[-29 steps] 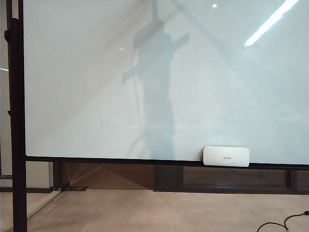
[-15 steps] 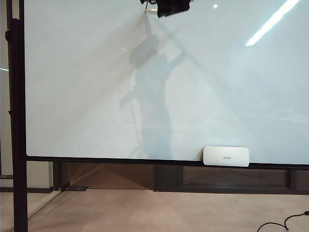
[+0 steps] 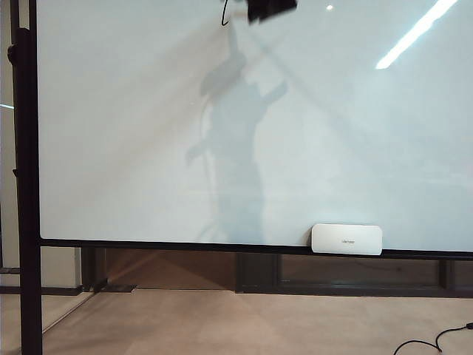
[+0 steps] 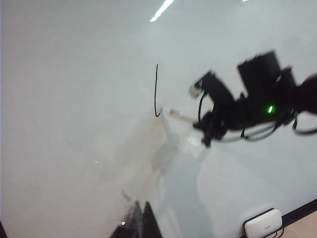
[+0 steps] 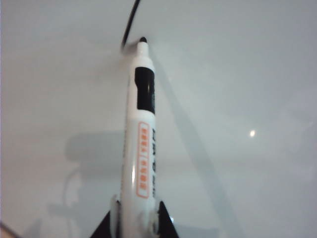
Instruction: Reach to the right to find the marker pen, pick it up, and write the number 19 on the whiteboard.
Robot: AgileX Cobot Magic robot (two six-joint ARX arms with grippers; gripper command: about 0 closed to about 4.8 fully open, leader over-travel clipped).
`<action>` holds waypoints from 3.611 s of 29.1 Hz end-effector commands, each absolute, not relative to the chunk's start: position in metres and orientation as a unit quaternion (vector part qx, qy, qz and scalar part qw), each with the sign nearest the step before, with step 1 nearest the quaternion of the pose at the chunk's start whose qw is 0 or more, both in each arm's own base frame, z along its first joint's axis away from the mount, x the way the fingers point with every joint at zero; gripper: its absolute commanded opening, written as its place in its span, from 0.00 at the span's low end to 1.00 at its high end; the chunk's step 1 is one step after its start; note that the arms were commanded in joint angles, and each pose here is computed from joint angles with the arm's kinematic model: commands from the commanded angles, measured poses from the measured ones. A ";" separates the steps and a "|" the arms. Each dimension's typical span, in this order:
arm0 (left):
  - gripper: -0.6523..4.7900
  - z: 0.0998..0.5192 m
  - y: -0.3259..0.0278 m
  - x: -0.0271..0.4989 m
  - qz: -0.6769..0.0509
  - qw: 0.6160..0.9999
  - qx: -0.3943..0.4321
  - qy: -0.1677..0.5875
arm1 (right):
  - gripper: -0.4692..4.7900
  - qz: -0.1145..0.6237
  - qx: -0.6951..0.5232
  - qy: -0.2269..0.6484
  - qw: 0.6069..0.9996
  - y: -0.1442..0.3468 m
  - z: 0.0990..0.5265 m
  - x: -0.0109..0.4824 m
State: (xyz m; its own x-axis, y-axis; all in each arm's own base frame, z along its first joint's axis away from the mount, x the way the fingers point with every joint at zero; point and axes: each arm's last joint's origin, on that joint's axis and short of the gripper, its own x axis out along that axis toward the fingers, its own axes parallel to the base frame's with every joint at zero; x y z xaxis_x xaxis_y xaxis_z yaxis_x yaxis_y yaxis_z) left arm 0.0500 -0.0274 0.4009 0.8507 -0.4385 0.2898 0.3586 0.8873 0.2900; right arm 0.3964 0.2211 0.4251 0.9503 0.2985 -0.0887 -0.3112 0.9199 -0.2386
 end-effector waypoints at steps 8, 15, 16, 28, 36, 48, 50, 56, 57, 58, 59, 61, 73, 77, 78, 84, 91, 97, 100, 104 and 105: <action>0.11 0.403 -0.027 0.049 -0.205 0.955 0.113 -0.185 | 0.08 0.112 -0.110 -0.112 0.981 0.188 0.498 0.358; 0.11 0.402 -0.027 0.049 -0.205 0.955 0.113 -0.184 | 0.08 0.109 -0.127 -0.068 0.984 0.185 0.486 0.366; 0.11 0.402 -0.027 0.049 -0.205 0.955 0.113 -0.184 | 0.08 0.109 -0.127 -0.069 0.984 0.185 0.486 0.366; 0.11 0.401 -0.027 0.050 -0.207 0.955 0.115 -0.177 | 0.08 0.072 -0.127 -0.063 0.987 0.182 0.486 0.366; 0.11 0.401 -0.027 0.050 -0.207 0.955 0.115 -0.176 | 0.08 0.050 -0.125 -0.061 0.989 0.181 0.486 0.366; 0.11 0.400 -0.029 0.049 -0.242 0.946 0.120 -0.179 | 0.08 0.021 -0.122 -0.059 0.991 0.181 0.483 0.370; 0.11 0.400 -0.029 0.049 -0.242 0.946 0.120 -0.179 | 0.08 0.022 -0.123 -0.057 0.991 0.182 0.481 0.372; 0.11 0.400 -0.029 0.049 -0.241 0.946 0.120 -0.179 | 0.08 0.020 -0.121 -0.056 0.991 0.184 0.478 0.375; 0.11 0.400 -0.029 0.049 -0.241 0.946 0.120 -0.179 | 0.08 0.020 -0.121 -0.056 0.991 0.184 0.478 0.375; 0.11 0.400 -0.029 0.049 -0.241 0.946 0.120 -0.179 | 0.08 0.020 -0.122 -0.055 0.991 0.184 0.477 0.376; 0.11 0.400 -0.029 0.049 -0.241 0.946 0.121 -0.180 | 0.08 0.020 -0.122 -0.055 0.991 0.185 0.477 0.376; 0.11 0.400 -0.029 0.049 -0.241 0.946 0.122 -0.180 | 0.08 0.020 -0.122 -0.055 0.991 0.185 0.476 0.376; 0.11 0.401 -0.029 0.049 -0.240 0.945 0.126 -0.183 | 0.08 0.030 -0.121 -0.061 0.990 0.189 0.471 0.382; 0.11 0.401 -0.029 0.049 -0.238 0.944 0.132 -0.184 | 0.08 0.033 -0.121 -0.061 0.990 0.191 0.466 0.387; 0.11 0.401 -0.029 0.049 -0.238 0.944 0.134 -0.185 | 0.08 0.036 -0.122 -0.061 0.990 0.190 0.466 0.388; 0.11 0.401 -0.029 0.049 -0.236 0.944 0.139 -0.186 | 0.08 0.059 -0.124 -0.063 0.988 0.190 0.459 0.396; 0.11 0.401 -0.029 0.049 -0.236 0.944 0.139 -0.186 | 0.08 0.086 -0.127 -0.066 0.986 0.186 0.458 0.401; 0.11 0.401 -0.029 0.049 -0.236 0.944 0.138 -0.185 | 0.09 0.102 -0.128 -0.070 0.984 0.184 0.458 0.402; 0.11 0.401 -0.029 0.049 -0.235 0.944 0.138 -0.185 | 0.09 0.111 -0.130 -0.067 0.983 0.183 0.457 0.403; 0.11 0.401 -0.029 0.049 -0.235 0.944 0.138 -0.186 | 0.09 0.106 -0.131 -0.063 0.984 0.181 0.457 0.404; 0.11 0.400 -0.029 0.049 -0.236 0.944 0.138 -0.185 | 0.09 0.104 -0.131 -0.062 0.984 0.180 0.456 0.404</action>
